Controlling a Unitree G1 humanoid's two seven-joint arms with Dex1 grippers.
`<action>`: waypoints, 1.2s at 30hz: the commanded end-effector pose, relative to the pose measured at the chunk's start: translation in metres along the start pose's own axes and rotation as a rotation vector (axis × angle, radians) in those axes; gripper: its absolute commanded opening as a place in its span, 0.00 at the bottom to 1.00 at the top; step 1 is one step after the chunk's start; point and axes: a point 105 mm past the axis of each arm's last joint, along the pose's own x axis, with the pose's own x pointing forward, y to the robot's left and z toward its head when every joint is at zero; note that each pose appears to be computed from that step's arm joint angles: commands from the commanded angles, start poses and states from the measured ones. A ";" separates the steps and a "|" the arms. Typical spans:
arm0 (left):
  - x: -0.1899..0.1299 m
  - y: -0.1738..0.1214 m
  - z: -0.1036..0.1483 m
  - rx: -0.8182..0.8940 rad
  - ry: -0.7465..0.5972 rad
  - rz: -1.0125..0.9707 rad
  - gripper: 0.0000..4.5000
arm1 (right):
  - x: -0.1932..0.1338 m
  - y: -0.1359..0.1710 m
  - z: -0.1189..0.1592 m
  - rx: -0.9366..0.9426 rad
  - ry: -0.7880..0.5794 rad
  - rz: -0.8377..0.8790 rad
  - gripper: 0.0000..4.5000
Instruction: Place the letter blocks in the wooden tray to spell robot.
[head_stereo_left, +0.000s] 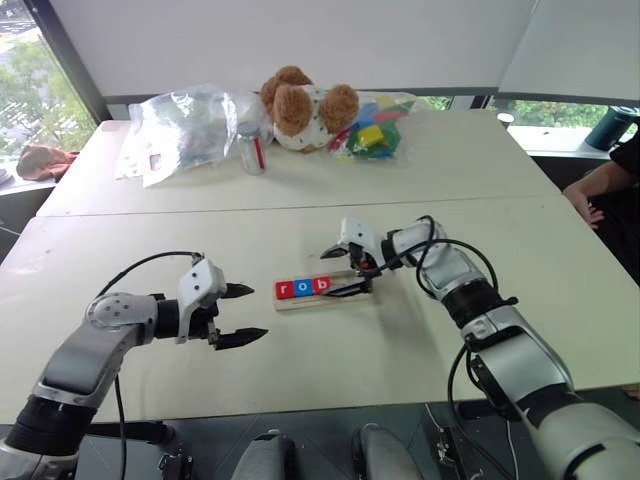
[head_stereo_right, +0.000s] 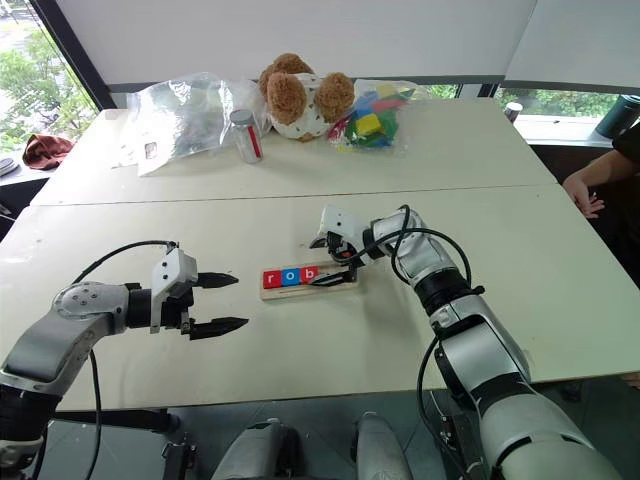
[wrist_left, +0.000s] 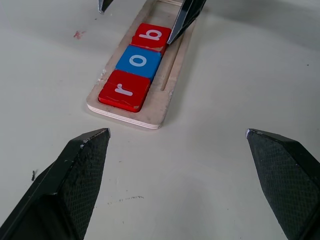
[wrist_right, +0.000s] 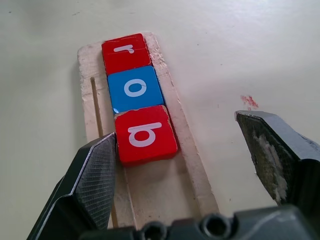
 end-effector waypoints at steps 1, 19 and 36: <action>-0.002 0.002 0.008 0.031 -0.017 0.009 1.00 | -0.002 -0.009 0.020 -0.067 -0.035 -0.027 0.92; 0.001 0.007 0.034 0.056 -0.102 -0.005 1.00 | -0.118 -0.047 0.018 0.310 -0.181 -0.704 0.92; 0.019 0.018 0.031 0.066 -0.096 -0.052 1.00 | -0.129 0.033 -0.040 0.885 -0.008 -1.221 0.92</action>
